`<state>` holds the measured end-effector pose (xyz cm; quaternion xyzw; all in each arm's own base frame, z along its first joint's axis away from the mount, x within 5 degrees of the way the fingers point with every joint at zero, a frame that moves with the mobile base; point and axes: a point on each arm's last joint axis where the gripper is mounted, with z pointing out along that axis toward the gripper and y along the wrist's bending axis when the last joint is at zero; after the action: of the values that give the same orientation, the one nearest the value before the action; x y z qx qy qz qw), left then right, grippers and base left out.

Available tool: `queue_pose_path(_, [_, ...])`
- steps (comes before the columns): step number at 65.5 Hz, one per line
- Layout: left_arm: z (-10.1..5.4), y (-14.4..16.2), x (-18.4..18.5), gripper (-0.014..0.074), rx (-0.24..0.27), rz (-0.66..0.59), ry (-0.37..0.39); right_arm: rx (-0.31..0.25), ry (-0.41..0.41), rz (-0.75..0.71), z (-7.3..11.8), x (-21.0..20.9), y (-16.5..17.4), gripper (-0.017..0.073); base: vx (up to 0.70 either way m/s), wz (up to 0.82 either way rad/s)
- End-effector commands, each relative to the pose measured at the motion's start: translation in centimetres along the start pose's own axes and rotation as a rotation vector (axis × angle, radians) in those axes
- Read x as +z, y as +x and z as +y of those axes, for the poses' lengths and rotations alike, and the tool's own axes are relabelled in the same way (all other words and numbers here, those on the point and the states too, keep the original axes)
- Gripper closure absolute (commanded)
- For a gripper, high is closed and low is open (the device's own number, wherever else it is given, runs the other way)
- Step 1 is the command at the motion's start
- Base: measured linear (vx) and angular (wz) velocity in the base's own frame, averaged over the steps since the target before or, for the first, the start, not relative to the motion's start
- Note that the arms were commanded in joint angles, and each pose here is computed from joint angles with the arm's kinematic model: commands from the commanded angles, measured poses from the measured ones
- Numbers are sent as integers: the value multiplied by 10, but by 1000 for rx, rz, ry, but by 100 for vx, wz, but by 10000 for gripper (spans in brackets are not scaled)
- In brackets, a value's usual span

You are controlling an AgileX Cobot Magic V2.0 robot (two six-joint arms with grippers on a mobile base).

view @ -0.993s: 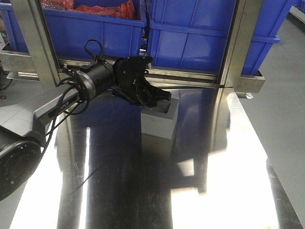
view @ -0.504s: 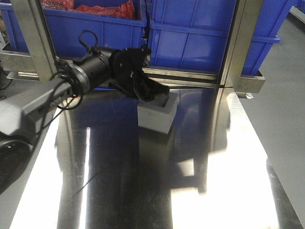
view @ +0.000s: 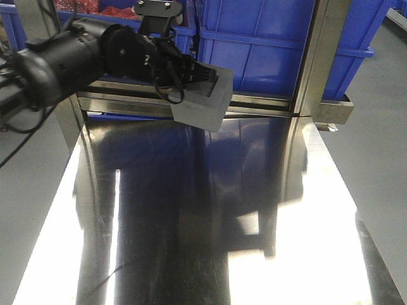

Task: Sort gray base to blue bin
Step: 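Close the left gripper on the block's rim and lift it, then hold the gray block raised in the left gripper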

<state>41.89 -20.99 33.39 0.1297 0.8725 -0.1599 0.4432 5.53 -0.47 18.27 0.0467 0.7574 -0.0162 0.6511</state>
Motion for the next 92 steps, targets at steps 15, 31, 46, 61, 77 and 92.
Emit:
queue_pose_path(15, [0,15,-112,601,-2,-332,43,-12,-1,-81,0,-1,-8,564,0,0])
queue_pose_path(31, [8,62,-173,601,-10,-417,55,-12,-1,-81,0,-1,-8,564,0,0])
queue_pose_path(46, [15,106,-222,601,-12,-505,67,-12,-1,-81,0,-1,-8,564,0,0])
queue_pose_path(61, [22,147,-259,601,-11,-613,84,-12,-1,-81,0,-1,-8,564,0,0])
queue_pose_path(77, [26,172,-288,601,-10,-694,100,-12,-1,-81,0,-1,-8,564,0,0])
queue_pose_path(92, [26,174,-298,601,-10,-723,106,-12,-1,-81,0,-1,-8,564,0,0])
